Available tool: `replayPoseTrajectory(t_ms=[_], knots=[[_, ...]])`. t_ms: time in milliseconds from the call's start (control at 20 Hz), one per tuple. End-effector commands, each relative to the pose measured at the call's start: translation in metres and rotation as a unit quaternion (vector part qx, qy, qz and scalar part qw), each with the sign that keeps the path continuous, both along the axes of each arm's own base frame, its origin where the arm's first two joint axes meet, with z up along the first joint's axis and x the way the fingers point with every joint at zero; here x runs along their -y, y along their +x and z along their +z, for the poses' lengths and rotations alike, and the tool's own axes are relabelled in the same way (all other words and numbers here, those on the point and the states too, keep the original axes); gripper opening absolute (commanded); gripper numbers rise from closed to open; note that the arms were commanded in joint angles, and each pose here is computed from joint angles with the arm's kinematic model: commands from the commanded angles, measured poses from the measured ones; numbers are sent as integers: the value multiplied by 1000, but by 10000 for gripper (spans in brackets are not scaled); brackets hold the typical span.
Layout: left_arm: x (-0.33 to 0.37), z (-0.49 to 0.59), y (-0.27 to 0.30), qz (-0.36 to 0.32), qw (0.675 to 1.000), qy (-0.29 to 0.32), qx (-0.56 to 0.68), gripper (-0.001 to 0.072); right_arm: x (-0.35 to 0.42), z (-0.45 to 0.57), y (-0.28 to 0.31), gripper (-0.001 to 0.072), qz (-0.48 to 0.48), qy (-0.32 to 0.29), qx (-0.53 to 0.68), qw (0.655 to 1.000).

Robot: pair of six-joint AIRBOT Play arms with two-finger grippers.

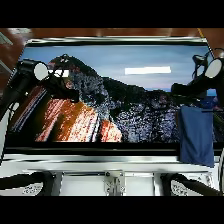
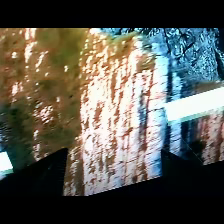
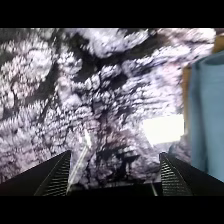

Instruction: Fold the shirts.

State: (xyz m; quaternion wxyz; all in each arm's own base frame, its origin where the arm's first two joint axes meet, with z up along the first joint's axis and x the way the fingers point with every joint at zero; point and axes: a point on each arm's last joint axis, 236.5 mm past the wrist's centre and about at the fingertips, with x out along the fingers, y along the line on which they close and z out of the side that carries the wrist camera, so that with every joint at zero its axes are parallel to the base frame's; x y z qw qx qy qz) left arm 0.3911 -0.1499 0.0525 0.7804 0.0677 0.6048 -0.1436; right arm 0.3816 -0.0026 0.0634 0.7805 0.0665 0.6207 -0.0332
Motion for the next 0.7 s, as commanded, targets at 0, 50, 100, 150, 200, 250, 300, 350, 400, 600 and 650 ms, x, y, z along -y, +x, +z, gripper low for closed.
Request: replayPoseTrajectory(t_ms=[0, 50, 100, 150, 200, 250, 300, 350, 400, 600, 650], knots=[[1, -7, 0, 5, 1000, 10, -5, 714, -28, -15, -8, 672, 30, 17, -40, 999], [0, -7, 0, 5, 1000, 11, -6, 714, -28, -15, -9, 672, 29, 18, -40, 999], [0, -7, 0, 6, 1000, 10, -6, 714, -28, -15, -9, 672, 29, 17, -40, 999], [0, -7, 1, 6, 1000, 10, -6, 714, -28, -15, -9, 672, 29, 17, -40, 999], [1, -6, 2, 6, 1000, 9, -3, 714, -27, -15, -8, 672, 29, 16, -40, 999], [1, -6, 4, 6, 1000, 8, 1, 715, -27, -15, -9, 672, 29, 16, -40, 999], [2, -6, 5, 6, 1000, 6, 5, 714, -27, -15, -8, 672, 29, 16, -40, 999], [2, -5, 7, 6, 1000, 6, 7, 714, -27, -15, -8, 672, 29, 16, -40, 999], [2, -5, 7, 6, 1000, 6, 7, 714, -27, -15, -8, 672, 29, 16, -40, 999], [2, -6, 6, 6, 1000, 6, 5, 714, -27, -15, -8, 672, 29, 16, -40, 999], [2, -6, 6, 6, 1000, 6, 6, 714, -27, -15, -8, 672, 29, 16, -40, 999]])
